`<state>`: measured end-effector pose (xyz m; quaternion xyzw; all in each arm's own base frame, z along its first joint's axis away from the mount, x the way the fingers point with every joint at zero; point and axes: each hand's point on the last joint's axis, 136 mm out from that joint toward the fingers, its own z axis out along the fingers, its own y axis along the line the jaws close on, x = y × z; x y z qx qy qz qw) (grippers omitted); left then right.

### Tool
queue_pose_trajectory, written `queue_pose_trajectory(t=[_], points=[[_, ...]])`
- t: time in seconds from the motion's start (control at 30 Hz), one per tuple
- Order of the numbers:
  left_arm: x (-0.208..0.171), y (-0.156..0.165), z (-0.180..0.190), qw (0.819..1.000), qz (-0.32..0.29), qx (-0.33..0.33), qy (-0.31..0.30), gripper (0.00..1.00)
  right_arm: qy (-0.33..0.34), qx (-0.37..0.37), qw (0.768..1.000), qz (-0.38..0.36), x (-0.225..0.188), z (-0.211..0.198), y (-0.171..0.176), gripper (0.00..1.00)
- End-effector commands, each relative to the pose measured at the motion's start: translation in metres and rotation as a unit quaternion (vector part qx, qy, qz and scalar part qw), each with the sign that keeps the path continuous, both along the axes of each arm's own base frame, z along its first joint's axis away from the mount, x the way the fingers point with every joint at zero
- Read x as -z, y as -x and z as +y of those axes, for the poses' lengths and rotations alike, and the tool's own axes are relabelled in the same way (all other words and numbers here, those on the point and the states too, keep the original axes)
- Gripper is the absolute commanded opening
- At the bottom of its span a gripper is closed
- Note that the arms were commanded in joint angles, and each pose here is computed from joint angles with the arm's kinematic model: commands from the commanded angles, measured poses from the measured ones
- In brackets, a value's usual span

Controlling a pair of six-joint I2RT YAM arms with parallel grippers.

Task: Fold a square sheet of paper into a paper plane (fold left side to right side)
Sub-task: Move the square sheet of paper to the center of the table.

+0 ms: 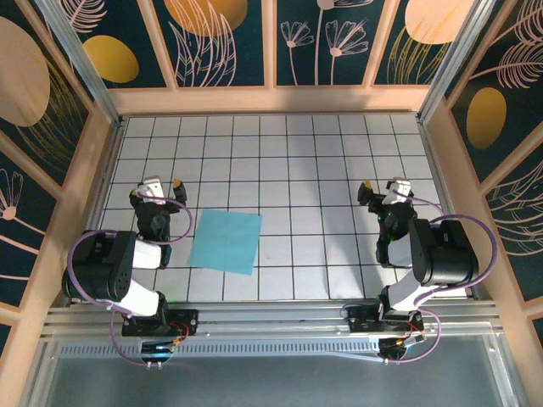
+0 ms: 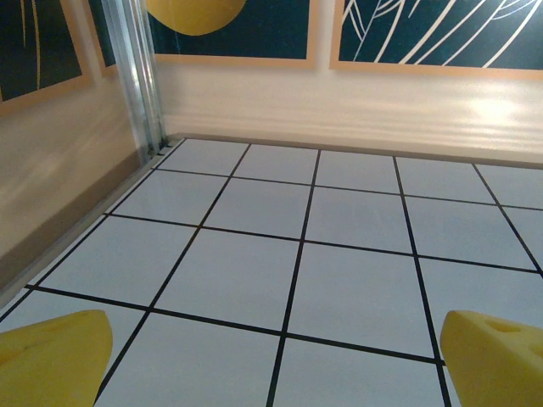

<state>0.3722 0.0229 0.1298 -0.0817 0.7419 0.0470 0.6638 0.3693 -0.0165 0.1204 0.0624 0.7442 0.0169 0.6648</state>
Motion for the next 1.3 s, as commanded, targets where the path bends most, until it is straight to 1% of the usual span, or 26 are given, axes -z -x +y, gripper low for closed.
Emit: queue_pose_trajectory(t=[0.0,0.2,0.47,0.53,0.63,0.7,0.8,0.87,0.9,0.97,1.03,1.07,1.1,1.13,1.2,1.27], points=[[-0.007,-0.002,0.002,1.000,-0.015,-0.003,0.008,0.99,-0.005,0.000,1.000,-0.015,-0.009,0.000,-0.005,0.99],[-0.007,-0.003,0.002,1.000,-0.015,-0.002,0.008,0.99,-0.011,0.014,1.000,-0.021,-0.010,-0.005,-0.002,0.99],[-0.007,-0.002,0.002,1.000,-0.015,-0.002,0.008,0.99,-0.010,0.011,1.000,-0.021,-0.011,-0.004,-0.002,0.99],[-0.015,-0.005,0.001,1.000,-0.018,-0.001,0.007,0.99,-0.004,0.004,1.000,-0.022,-0.019,-0.001,-0.003,0.99],[-0.039,-0.018,0.006,1.000,0.012,-0.015,0.010,0.99,0.003,0.010,1.000,-0.022,-0.038,0.000,-0.001,0.99],[-0.061,-0.024,0.008,0.999,0.015,-0.026,0.030,0.99,-0.002,0.015,0.999,-0.029,-0.057,0.002,0.001,0.99],[-0.074,-0.031,0.001,0.994,0.063,-0.018,0.087,0.99,-0.029,0.012,0.999,-0.016,-0.077,0.011,0.001,0.99],[-0.071,-0.029,-0.011,0.985,0.099,-0.002,0.140,0.98,-0.046,0.001,0.999,-0.004,-0.087,0.025,0.003,0.99],[-0.067,-0.026,-0.019,0.978,0.115,0.013,0.174,0.98,-0.059,-0.003,0.998,0.002,-0.092,0.033,0.005,0.99],[-0.059,-0.014,-0.044,0.960,0.142,0.066,0.234,0.95,-0.095,-0.018,0.995,0.017,-0.097,0.050,0.011,0.99],[-0.047,0.004,-0.070,0.931,0.169,0.118,0.302,0.95,-0.140,-0.047,0.988,0.033,-0.097,0.071,0.019,0.99],[-0.042,0.014,-0.080,0.918,0.178,0.139,0.327,0.95,-0.153,-0.062,0.986,0.039,-0.097,0.082,0.023,0.99],[-0.036,0.025,-0.089,0.902,0.189,0.156,0.354,0.98,-0.161,-0.071,0.983,0.046,-0.095,0.090,0.029,0.99],[-0.029,0.037,-0.098,0.889,0.200,0.168,0.376,0.99,-0.168,-0.074,0.982,0.054,-0.091,0.098,0.034,0.99],[-0.019,0.057,-0.113,0.872,0.216,0.189,0.396,0.99,-0.179,-0.082,0.978,0.069,-0.084,0.111,0.044,0.99],[-0.011,0.074,-0.125,0.866,0.233,0.201,0.395,0.99,-0.188,-0.095,0.974,0.083,-0.076,0.126,0.053,0.99]])
